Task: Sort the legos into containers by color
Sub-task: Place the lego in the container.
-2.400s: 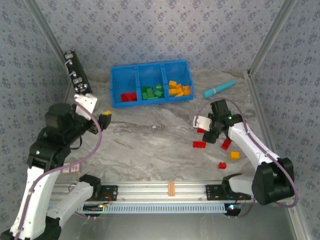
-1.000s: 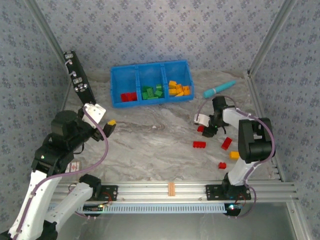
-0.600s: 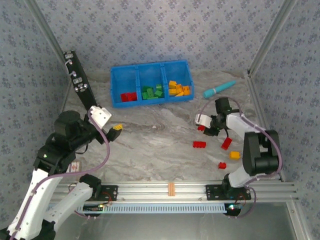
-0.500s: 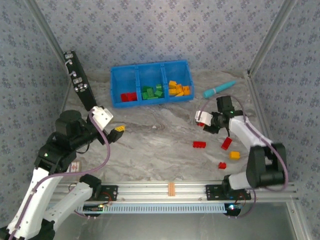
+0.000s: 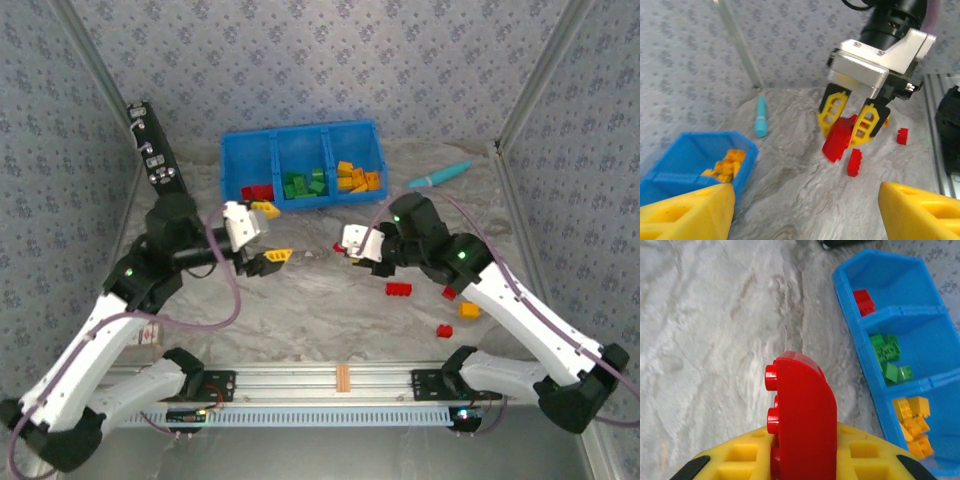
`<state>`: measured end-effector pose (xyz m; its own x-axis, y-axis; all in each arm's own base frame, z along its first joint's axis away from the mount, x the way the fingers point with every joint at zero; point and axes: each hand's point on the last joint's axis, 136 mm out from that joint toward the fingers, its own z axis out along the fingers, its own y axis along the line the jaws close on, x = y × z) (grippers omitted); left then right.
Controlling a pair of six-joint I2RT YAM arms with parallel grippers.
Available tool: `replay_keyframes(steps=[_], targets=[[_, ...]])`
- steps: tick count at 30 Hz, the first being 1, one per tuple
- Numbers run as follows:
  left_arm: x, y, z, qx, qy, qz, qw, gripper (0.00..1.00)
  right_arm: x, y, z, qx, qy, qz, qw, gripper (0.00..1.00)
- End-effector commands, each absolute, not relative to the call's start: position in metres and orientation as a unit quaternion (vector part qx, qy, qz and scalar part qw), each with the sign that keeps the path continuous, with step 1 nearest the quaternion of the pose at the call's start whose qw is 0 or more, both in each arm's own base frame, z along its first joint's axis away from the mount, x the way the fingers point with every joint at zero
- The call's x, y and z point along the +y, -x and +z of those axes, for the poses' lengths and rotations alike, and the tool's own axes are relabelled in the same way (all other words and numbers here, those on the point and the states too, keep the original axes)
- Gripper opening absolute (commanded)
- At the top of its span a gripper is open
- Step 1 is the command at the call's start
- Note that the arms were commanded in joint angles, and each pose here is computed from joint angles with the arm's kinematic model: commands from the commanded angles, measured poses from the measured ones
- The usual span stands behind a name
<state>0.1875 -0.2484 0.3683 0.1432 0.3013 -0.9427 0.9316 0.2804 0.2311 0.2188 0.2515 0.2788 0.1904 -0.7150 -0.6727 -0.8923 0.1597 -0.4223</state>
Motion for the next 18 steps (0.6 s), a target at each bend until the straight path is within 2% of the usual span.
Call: replay_keyframes(steps=[1, 13, 18], targets=[[-0.267, -0.175, 0.390, 0.527, -0.563, -0.312, 0.555, 0.74, 0.269, -0.213, 0.303, 0.667, 0.592, 0.139, 0.431, 0.12], [-0.288, -0.167, 0.391, 0.507, -0.583, -0.353, 0.527, 0.63, 0.301, -0.201, 0.347, 0.653, 0.564, 0.194, 0.467, 0.15], [-0.291, -0.169, 0.386, 0.516, -0.587, -0.355, 0.514, 0.66, 0.306, -0.198, 0.358, 0.641, 0.566, 0.194, 0.480, 0.15]])
